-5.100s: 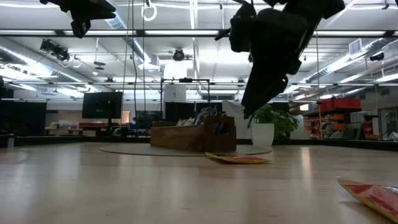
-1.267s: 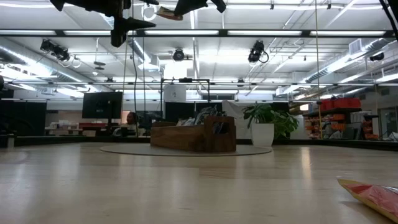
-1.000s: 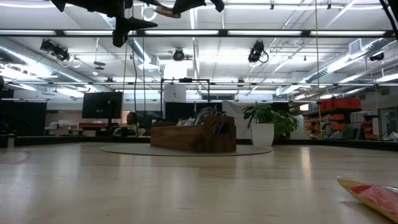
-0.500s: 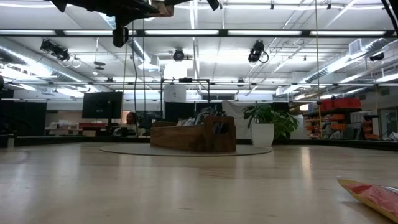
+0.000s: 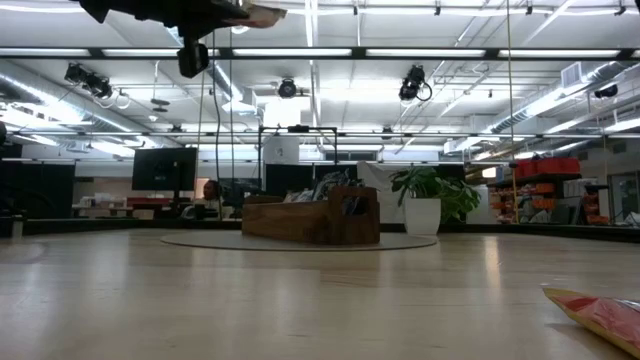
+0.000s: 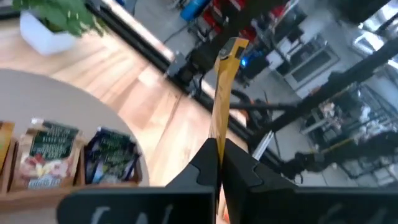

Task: Pick & Place Tea
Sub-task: Put the yellow tea bag into the left section of the wooden organizer

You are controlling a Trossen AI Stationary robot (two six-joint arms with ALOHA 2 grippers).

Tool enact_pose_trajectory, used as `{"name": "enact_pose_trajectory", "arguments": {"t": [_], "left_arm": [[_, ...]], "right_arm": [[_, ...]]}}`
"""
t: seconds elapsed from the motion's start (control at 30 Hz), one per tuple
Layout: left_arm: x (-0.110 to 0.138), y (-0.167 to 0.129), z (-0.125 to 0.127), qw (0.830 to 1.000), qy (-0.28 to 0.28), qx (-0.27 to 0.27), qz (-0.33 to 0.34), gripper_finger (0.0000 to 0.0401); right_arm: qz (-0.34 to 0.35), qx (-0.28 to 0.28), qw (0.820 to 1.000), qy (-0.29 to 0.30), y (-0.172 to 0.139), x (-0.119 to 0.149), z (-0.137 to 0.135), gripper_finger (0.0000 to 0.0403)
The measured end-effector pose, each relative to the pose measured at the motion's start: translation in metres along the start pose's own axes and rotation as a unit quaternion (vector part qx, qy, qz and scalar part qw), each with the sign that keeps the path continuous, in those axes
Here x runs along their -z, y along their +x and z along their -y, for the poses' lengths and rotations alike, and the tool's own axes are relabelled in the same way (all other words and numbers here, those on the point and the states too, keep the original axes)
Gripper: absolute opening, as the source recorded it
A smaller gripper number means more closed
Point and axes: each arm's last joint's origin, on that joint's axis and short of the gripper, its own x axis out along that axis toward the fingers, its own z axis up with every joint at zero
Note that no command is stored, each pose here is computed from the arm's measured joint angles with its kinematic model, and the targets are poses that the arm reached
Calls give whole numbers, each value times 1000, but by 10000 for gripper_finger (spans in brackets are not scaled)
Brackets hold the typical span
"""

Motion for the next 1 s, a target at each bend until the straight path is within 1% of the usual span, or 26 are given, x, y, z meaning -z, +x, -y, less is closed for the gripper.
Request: {"name": "enact_pose_trajectory", "arguments": {"t": [0.07, 0.13, 0.27, 0.37, 0.43, 0.53, 0.67, 0.8, 1.0], "left_arm": [[2, 0, 0, 1000, 6, 7, -17, 6], [3, 0, 0, 999, 16, 20, -33, 6], [5, 0, 1, 997, 33, 42, -52, 7], [6, 0, 2, 995, 42, 62, -66, 5], [6, -1, 2, 994, 41, 71, -72, 6], [6, -1, 3, 993, 39, 76, -76, 7], [7, -1, 3, 993, 39, 80, -79, 5], [8, -1, 3, 991, 38, 90, -90, 7], [8, -1, 3, 991, 37, 90, -91, 6]], "right_arm": [[-3, -40, 999, 33, -9, -6, 7, 114], [-21, -90, 992, 81, -13, -10, 16, 137], [-76, -170, 971, 152, -7, -12, 36, 179], [-112, -215, 953, 179, 1, -11, 45, 202], [-124, -227, 948, 183, 8, -9, 48, 212], [-127, -240, 947, 172, 16, -7, 48, 218], [-126, -252, 946, 158, 30, -3, 45, 219], [-130, -275, 939, 161, 44, 1, 42, 219], [-132, -278, 938, 160, 57, 6, 38, 218]]}}
